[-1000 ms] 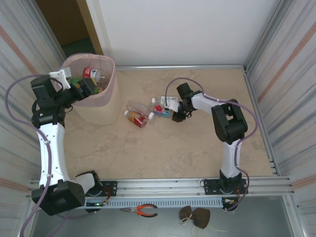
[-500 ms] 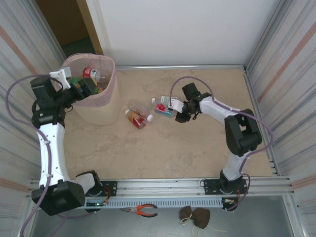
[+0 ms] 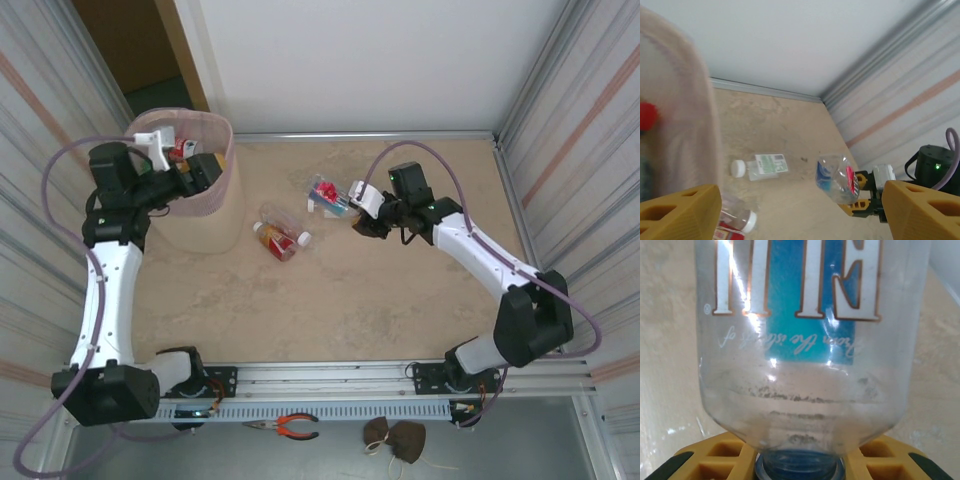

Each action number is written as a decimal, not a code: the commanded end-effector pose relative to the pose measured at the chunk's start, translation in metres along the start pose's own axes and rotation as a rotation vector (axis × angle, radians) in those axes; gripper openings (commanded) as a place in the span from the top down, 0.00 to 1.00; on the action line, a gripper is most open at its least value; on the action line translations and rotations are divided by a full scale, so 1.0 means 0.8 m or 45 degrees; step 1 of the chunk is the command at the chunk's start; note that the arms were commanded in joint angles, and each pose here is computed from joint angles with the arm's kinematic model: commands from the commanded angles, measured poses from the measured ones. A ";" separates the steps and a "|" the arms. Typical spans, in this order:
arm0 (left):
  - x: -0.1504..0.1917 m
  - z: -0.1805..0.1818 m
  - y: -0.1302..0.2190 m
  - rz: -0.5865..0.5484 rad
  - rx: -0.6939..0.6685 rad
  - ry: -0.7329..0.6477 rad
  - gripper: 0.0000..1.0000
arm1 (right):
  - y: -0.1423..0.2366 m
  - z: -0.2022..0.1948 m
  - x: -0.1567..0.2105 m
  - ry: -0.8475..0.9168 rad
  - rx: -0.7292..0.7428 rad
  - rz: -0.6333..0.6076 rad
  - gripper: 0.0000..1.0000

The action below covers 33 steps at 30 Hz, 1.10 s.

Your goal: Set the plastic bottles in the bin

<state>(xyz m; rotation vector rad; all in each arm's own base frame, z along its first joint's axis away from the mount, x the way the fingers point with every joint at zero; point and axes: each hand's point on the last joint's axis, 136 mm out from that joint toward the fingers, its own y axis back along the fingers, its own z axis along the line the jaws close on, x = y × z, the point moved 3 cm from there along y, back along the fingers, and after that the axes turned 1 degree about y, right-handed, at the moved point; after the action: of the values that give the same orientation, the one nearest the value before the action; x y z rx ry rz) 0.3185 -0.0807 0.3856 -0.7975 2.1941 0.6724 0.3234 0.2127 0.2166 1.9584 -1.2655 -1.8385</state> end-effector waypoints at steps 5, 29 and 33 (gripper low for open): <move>-0.002 -0.082 -0.038 0.082 0.235 -0.141 0.12 | 0.032 0.018 -0.055 -0.036 -0.007 -0.249 0.77; 0.060 -0.163 -0.117 0.313 0.333 -0.262 0.23 | 0.085 0.039 -0.119 0.028 -0.003 -0.464 0.74; 0.063 -0.161 -0.121 0.312 0.317 -0.261 0.29 | 0.085 0.041 -0.117 0.030 0.002 -0.451 0.74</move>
<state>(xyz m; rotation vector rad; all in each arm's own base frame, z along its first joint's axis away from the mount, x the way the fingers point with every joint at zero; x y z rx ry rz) 0.2992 -0.2459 0.3951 -0.2915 2.1888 0.5724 0.2814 0.2468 0.2963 2.2468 -0.9875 -1.9535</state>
